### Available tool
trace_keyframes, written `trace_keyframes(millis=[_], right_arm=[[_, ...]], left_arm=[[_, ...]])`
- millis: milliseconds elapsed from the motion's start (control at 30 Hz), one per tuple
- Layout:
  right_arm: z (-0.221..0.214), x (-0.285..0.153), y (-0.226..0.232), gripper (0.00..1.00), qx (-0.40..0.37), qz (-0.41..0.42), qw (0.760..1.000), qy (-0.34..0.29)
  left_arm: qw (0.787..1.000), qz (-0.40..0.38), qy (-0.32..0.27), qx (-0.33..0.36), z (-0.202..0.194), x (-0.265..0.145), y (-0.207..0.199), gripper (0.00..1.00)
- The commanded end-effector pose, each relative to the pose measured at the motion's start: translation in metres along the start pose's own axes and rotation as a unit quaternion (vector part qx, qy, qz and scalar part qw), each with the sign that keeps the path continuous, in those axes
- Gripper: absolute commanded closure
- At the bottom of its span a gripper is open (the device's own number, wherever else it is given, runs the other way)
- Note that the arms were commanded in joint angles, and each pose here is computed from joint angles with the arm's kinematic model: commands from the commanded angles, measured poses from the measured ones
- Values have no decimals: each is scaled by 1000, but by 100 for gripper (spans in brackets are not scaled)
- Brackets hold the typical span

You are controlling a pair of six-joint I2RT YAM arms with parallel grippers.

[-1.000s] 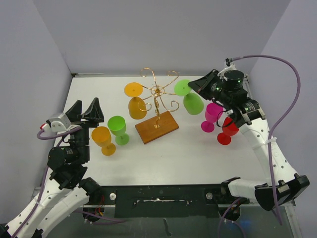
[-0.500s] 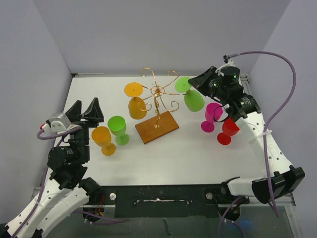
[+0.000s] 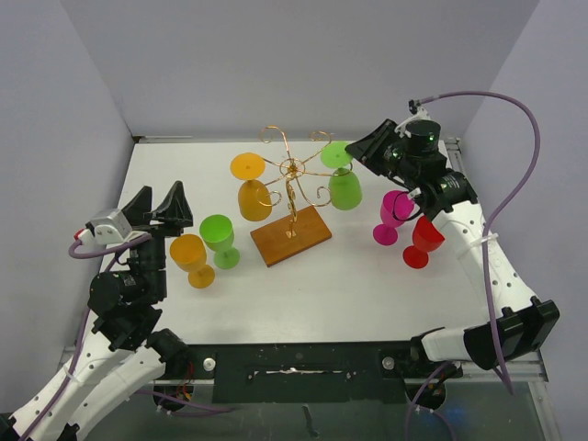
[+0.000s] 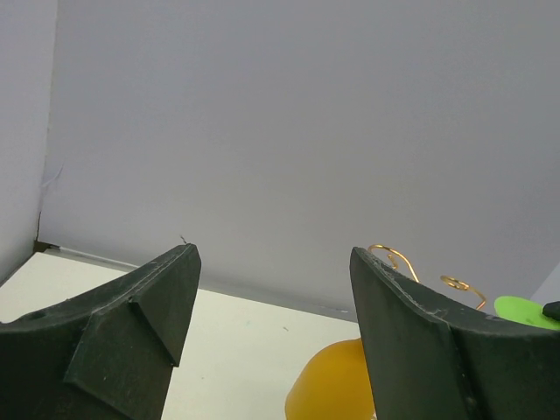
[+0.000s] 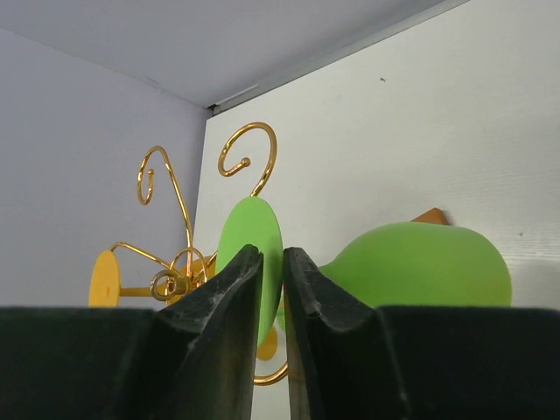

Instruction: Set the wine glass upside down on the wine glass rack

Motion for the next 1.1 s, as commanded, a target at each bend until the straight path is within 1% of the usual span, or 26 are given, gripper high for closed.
trace_keyframes(millis=[0,167,300,400,467,567,667,800,900,967,1067], right_arm=[[11,-1,6,80,-18,11,1000,-17],[10,-1,3,64,-32,11,999,-10],[10,-5,5,49,-47,15,999,-8],[14,-14,7,38,-62,14,998,-20],[20,-22,5,36,-68,4,997,-42],[26,-35,-4,34,-77,-13,994,-70],[27,-46,-23,34,-88,-54,991,-89],[26,-58,-68,34,-109,-155,976,-110],[22,-64,-101,36,-126,-223,960,-111],[18,-65,-118,42,-137,-249,953,-101],[9,-59,-133,52,-158,-255,952,-63]], left_arm=[[1000,-6,-15,-16,11,1,-4,32],[1000,-9,-11,-16,10,2,-6,32],[1000,-10,-6,-16,9,3,-7,32],[1000,-12,20,-15,7,4,-10,31],[999,-19,33,-7,7,6,-14,32],[999,-24,47,3,2,9,-19,30],[998,-29,53,11,-2,11,-22,25],[998,-30,54,26,-7,13,-23,17],[997,-42,54,33,-10,13,-26,12],[996,-52,58,38,-14,13,-29,10],[996,-59,61,39,-14,13,-31,9]])
Point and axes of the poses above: each gripper's point midway between its finger pads, its own x axis out along the fingers, its own y axis along the line the jaws close on, z = x × y, the point moved 4 cm from there along -x, back along the fingers, and after that the axes turned 7 degrees about x, right-handed, at the moved point
